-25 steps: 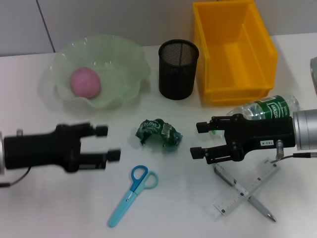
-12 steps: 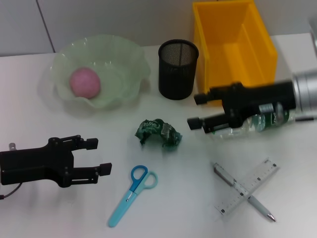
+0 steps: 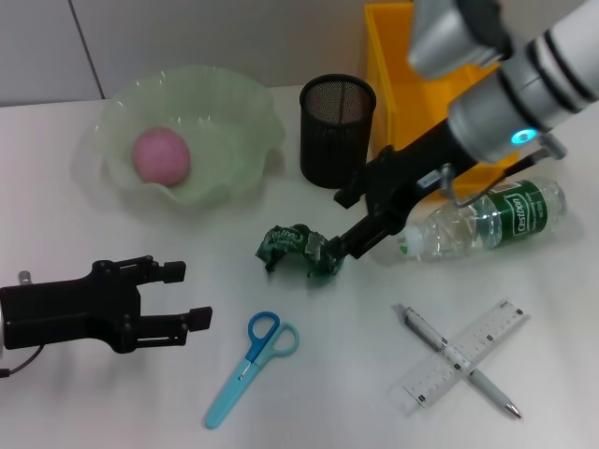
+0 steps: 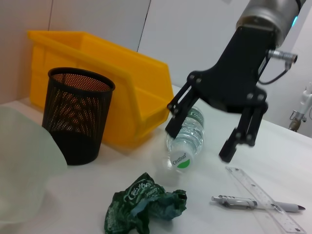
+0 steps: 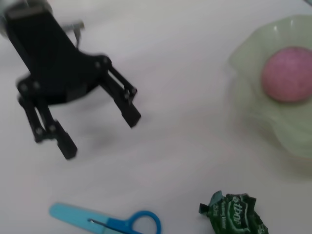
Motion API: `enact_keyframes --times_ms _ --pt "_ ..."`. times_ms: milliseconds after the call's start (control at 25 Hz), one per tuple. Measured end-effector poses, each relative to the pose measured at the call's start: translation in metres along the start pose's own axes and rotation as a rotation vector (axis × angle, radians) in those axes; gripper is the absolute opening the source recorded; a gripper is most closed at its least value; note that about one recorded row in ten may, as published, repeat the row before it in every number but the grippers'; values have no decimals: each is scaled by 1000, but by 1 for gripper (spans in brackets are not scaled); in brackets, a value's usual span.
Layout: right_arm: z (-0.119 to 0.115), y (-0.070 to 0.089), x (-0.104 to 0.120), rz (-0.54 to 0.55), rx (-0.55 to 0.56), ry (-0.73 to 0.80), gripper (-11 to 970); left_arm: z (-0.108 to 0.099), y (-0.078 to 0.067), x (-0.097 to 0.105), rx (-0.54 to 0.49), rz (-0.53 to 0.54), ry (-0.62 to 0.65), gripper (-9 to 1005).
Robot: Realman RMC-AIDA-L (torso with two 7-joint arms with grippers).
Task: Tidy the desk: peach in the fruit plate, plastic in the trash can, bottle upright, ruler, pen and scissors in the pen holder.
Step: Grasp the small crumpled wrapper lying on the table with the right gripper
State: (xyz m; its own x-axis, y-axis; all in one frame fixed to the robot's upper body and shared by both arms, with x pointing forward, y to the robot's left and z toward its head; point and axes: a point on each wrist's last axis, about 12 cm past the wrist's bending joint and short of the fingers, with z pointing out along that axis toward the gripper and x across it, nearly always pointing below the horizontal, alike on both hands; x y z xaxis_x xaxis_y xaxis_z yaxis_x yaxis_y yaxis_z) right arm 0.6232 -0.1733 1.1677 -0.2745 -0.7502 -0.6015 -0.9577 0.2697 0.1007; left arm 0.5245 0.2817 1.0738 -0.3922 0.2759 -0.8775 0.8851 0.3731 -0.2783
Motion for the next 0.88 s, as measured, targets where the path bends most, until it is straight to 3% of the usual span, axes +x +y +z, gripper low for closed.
enact_keyframes --times_ms 400,880 --pt "44 0 6 -60 63 3 777 -1 1 2 -10 -12 0 824" --pt "63 2 12 -64 77 -29 773 -3 0 4 -15 -24 -1 822"
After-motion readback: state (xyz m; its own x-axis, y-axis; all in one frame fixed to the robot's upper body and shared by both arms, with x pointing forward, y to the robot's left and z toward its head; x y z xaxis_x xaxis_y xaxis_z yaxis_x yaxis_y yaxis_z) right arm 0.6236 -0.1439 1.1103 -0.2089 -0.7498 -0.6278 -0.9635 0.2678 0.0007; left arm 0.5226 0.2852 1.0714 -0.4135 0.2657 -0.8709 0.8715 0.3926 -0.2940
